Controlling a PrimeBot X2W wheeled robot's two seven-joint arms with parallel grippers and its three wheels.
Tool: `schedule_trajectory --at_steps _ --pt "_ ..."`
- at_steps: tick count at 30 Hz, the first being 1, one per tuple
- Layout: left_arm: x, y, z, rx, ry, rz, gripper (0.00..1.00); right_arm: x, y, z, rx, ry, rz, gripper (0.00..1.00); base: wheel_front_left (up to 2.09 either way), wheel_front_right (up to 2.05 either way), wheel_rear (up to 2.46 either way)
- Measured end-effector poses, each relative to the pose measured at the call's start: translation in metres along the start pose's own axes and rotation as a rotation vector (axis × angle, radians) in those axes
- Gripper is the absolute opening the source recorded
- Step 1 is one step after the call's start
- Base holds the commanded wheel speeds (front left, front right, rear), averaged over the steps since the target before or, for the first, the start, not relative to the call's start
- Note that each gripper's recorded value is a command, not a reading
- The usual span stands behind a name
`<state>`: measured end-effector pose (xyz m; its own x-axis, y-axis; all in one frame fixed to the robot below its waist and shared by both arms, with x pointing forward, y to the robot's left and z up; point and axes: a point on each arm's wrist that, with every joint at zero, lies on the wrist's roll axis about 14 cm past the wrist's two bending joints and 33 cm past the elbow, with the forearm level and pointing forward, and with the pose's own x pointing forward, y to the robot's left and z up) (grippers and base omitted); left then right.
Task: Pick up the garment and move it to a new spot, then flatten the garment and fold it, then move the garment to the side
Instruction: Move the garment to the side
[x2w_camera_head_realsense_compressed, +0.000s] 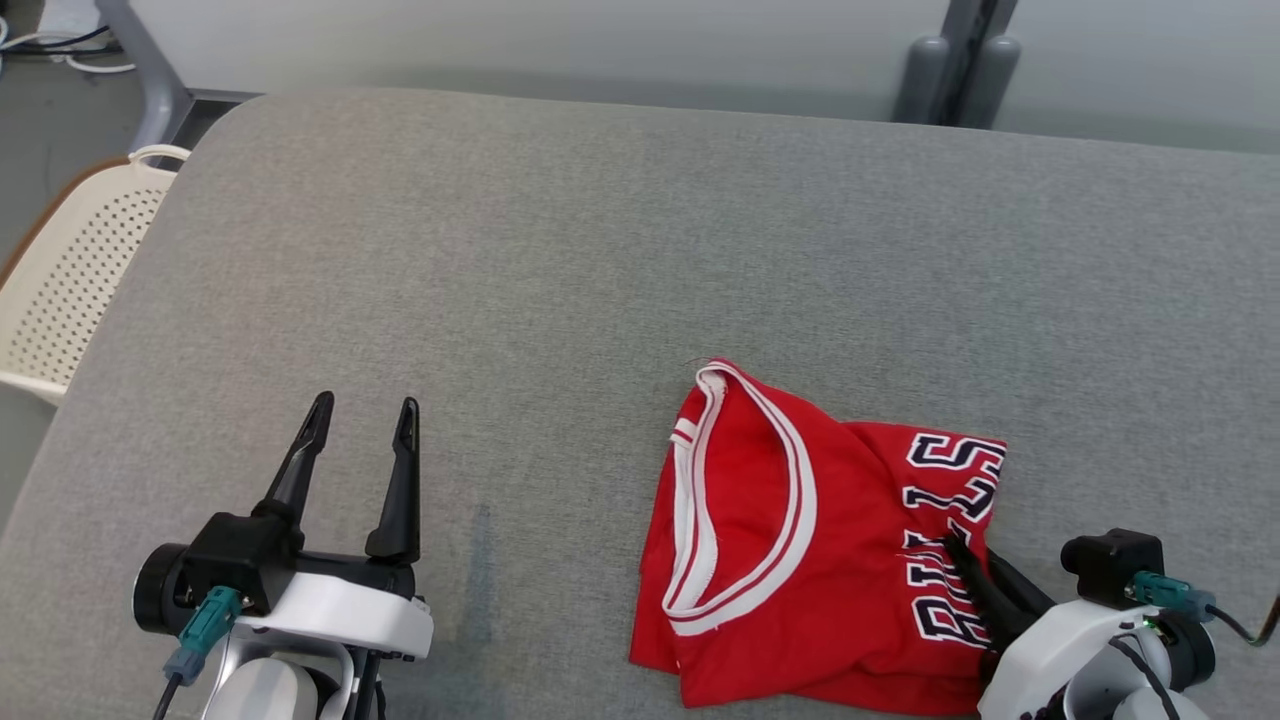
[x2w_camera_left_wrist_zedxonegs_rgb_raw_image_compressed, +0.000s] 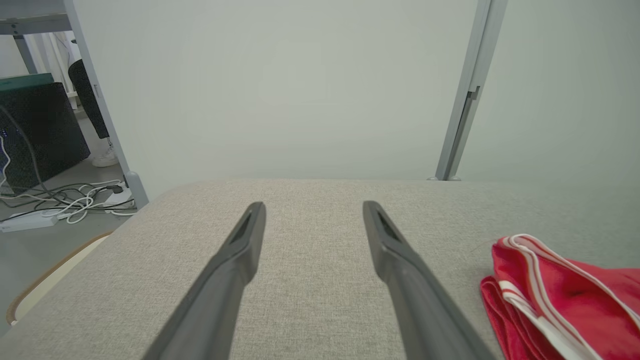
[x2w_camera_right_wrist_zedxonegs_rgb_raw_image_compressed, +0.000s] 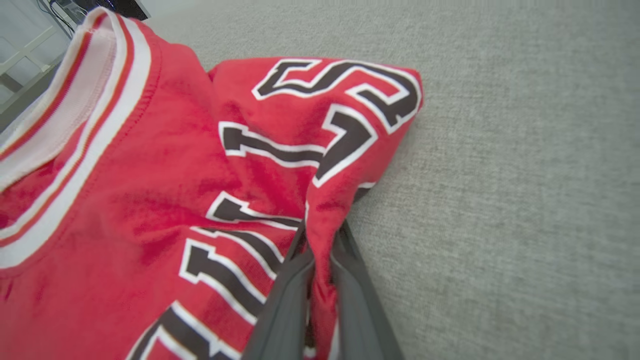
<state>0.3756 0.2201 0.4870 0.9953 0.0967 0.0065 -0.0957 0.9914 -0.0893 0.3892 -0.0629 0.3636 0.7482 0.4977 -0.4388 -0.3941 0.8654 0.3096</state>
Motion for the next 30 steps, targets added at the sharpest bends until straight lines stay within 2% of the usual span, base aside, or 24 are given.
schedule_trajectory --at_steps 4,12,13,17,24,30 --pt "0.006 -0.010 0.001 0.001 -0.007 -0.034 1.00 -0.009 -0.011 0.006 -0.013 -0.029 -0.027 0.00 0.00 0.00 0.00" --pt "0.019 -0.041 -0.001 0.007 -0.009 -0.138 1.00 -0.051 -0.065 0.009 -0.044 -0.059 -0.175 0.00 0.00 0.00 0.00" --pt "0.024 -0.054 -0.002 0.004 -0.012 -0.177 1.00 -0.067 -0.082 0.010 -0.052 -0.067 -0.227 0.00 0.00 0.00 0.00" --pt "0.035 -0.085 -0.003 0.000 -0.012 -0.266 1.00 -0.095 -0.110 0.020 -0.065 -0.108 -0.323 0.00 0.00 0.00 0.00" --pt "0.060 -0.137 0.000 -0.008 -0.033 -0.412 1.00 -0.121 -0.147 0.066 -0.123 -0.224 -0.432 0.00 0.00 0.00 0.00" --pt "0.082 -0.159 -0.019 0.006 -0.002 -0.482 1.00 -0.121 -0.188 0.140 -0.229 -0.346 -0.502 0.00 0.00 0.00 0.00"
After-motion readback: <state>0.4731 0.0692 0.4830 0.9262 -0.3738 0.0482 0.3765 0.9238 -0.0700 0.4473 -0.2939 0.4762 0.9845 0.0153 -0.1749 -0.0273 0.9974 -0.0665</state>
